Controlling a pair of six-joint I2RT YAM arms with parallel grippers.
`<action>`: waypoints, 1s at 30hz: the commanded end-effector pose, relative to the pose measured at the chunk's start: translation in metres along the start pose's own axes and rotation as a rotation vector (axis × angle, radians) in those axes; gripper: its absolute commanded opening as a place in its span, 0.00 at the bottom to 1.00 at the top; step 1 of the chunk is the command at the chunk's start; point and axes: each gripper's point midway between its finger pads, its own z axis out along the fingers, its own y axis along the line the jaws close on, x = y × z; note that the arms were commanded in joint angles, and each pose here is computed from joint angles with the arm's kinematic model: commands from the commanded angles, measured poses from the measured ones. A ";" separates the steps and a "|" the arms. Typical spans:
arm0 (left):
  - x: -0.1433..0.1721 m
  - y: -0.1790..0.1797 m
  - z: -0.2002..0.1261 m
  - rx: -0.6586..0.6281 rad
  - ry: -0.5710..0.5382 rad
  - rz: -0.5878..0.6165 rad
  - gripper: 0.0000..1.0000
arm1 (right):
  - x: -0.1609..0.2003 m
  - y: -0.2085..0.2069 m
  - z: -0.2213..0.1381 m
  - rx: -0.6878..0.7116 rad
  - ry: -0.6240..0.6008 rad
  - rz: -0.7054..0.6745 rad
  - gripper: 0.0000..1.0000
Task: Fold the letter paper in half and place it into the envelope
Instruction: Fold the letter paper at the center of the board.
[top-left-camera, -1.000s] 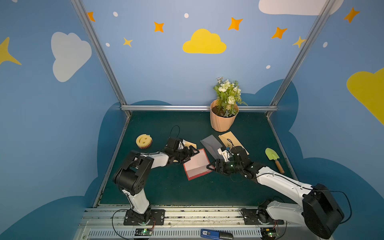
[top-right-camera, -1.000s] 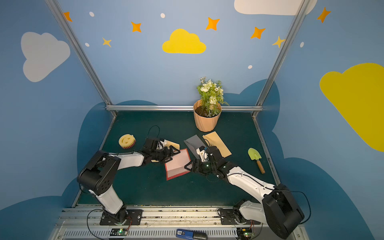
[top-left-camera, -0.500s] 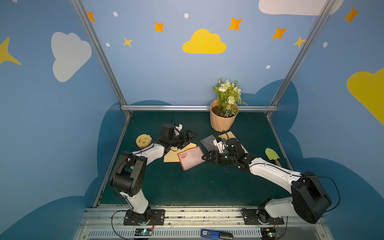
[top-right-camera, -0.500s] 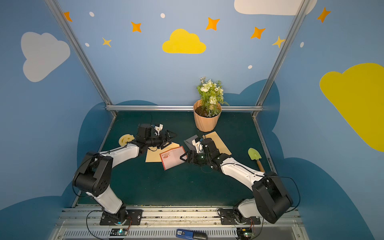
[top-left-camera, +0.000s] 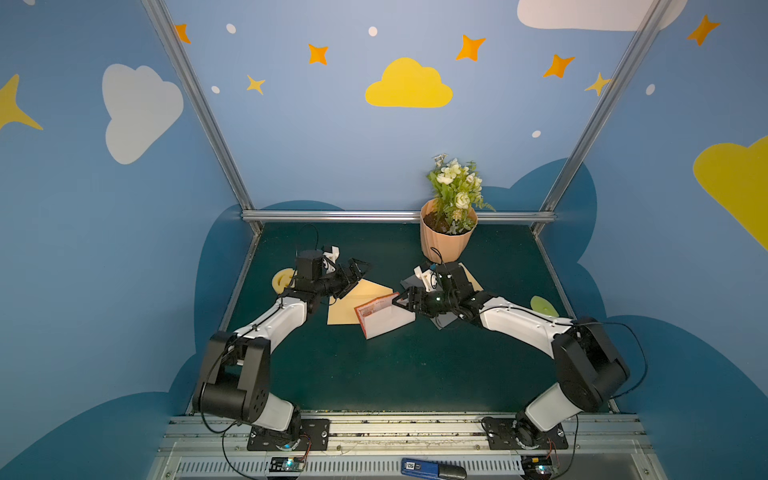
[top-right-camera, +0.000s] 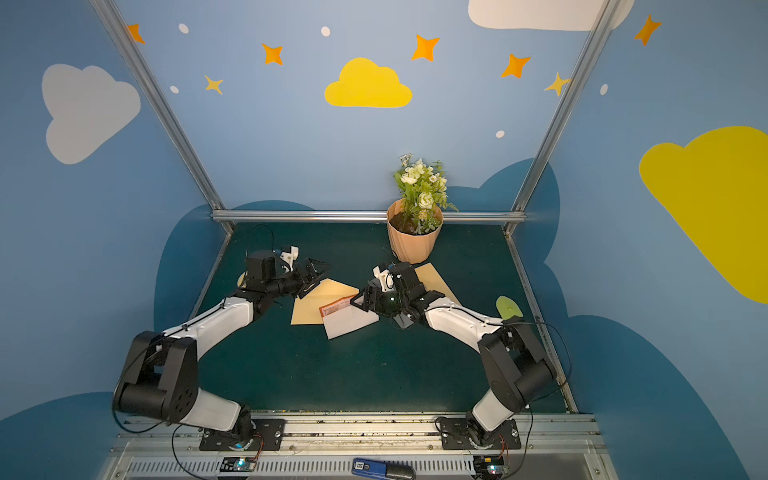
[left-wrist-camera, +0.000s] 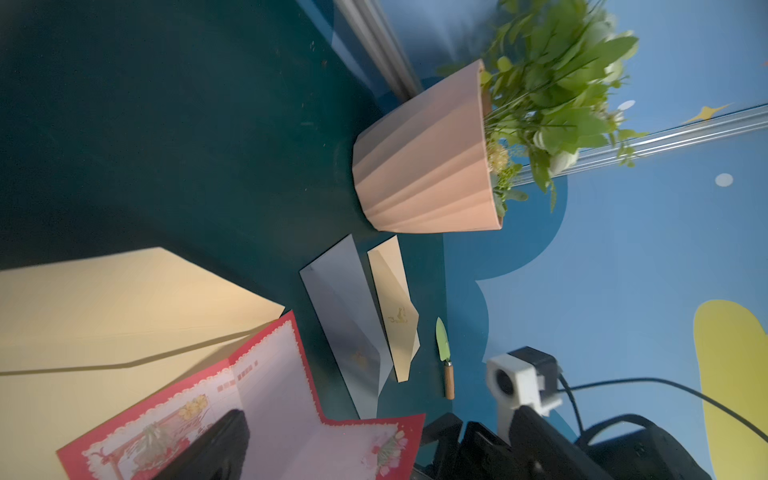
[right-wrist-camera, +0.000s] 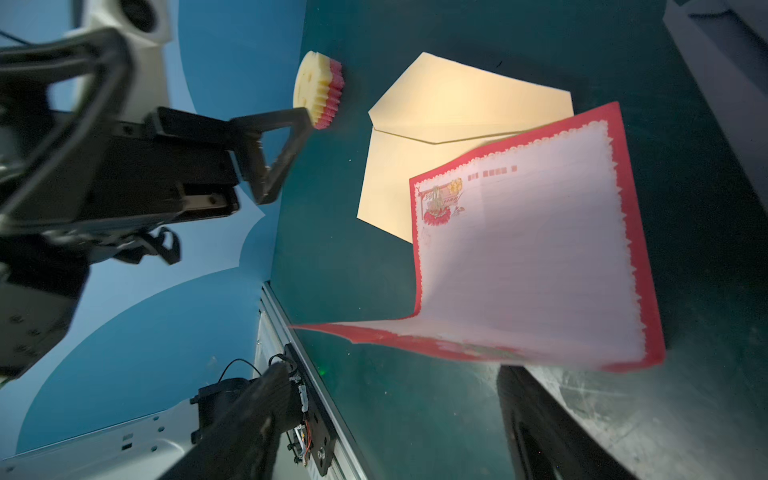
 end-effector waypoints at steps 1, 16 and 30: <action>0.008 0.015 -0.013 -0.075 -0.011 0.014 0.99 | -0.004 -0.002 0.017 -0.003 0.023 -0.022 0.78; 0.065 0.004 -0.043 -0.084 0.000 0.013 1.00 | 0.001 -0.058 0.073 0.131 0.120 0.029 0.76; 0.103 0.008 0.042 -0.067 0.154 -0.006 1.00 | 0.001 -0.071 0.050 0.184 0.086 0.050 0.66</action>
